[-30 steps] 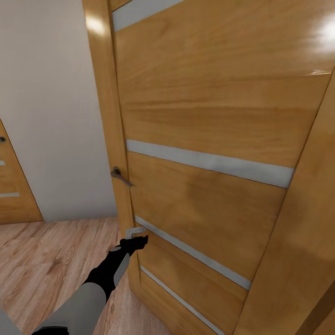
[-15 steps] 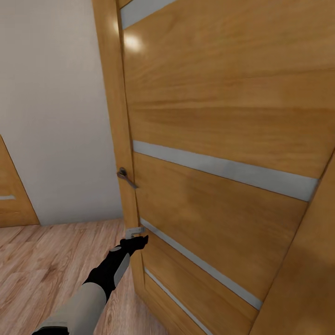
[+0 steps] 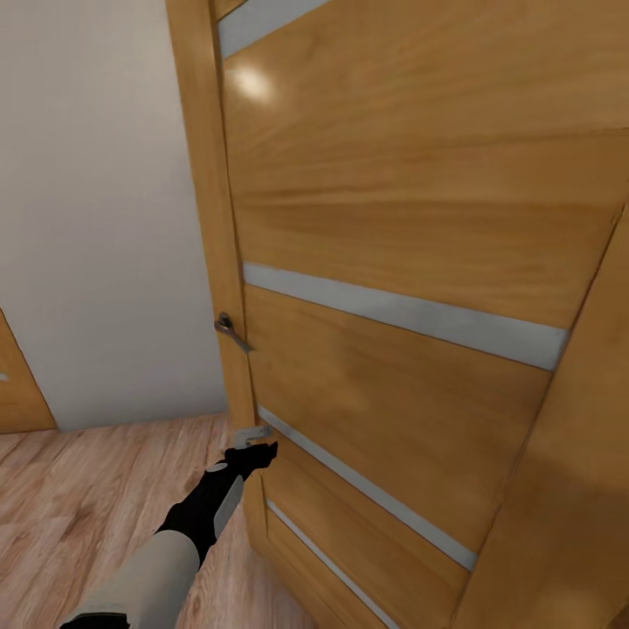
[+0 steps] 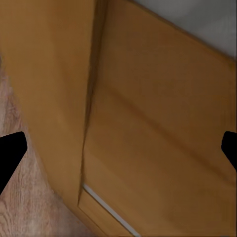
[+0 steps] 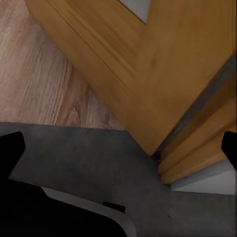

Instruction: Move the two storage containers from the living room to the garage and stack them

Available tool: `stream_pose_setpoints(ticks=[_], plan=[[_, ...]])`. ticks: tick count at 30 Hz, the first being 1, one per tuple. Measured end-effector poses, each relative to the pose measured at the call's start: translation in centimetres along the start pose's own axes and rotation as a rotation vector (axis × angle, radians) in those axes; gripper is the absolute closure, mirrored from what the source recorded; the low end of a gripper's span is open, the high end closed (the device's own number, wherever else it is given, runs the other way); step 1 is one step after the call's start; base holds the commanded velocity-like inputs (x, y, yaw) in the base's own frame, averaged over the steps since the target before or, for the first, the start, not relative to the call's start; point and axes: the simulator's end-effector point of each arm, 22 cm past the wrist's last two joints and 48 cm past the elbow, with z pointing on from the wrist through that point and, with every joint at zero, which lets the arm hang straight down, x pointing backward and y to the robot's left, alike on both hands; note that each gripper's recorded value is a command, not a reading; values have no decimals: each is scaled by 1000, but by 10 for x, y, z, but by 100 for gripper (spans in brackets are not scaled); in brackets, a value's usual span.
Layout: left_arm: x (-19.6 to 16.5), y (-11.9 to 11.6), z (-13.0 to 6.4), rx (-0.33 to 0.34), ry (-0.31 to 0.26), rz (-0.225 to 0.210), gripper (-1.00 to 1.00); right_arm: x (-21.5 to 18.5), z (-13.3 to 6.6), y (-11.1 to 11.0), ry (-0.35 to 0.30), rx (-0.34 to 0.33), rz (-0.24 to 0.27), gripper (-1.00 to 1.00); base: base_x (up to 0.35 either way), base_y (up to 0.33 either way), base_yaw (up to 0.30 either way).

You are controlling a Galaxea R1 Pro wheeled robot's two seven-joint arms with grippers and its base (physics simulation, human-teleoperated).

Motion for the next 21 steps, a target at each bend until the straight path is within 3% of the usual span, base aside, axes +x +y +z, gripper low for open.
stream_pose_setpoints(ticks=[6, 21], plan=[[0, -1, 0, 1, -1, -2, -100, 0, 0, 0, 0, 0, 0, -100, 0, 0, -189], [0, -2, 0, 6, 0, -5, -100, 0, 0, 1, 0, -6, -2, -100, 0, 0, -9]])
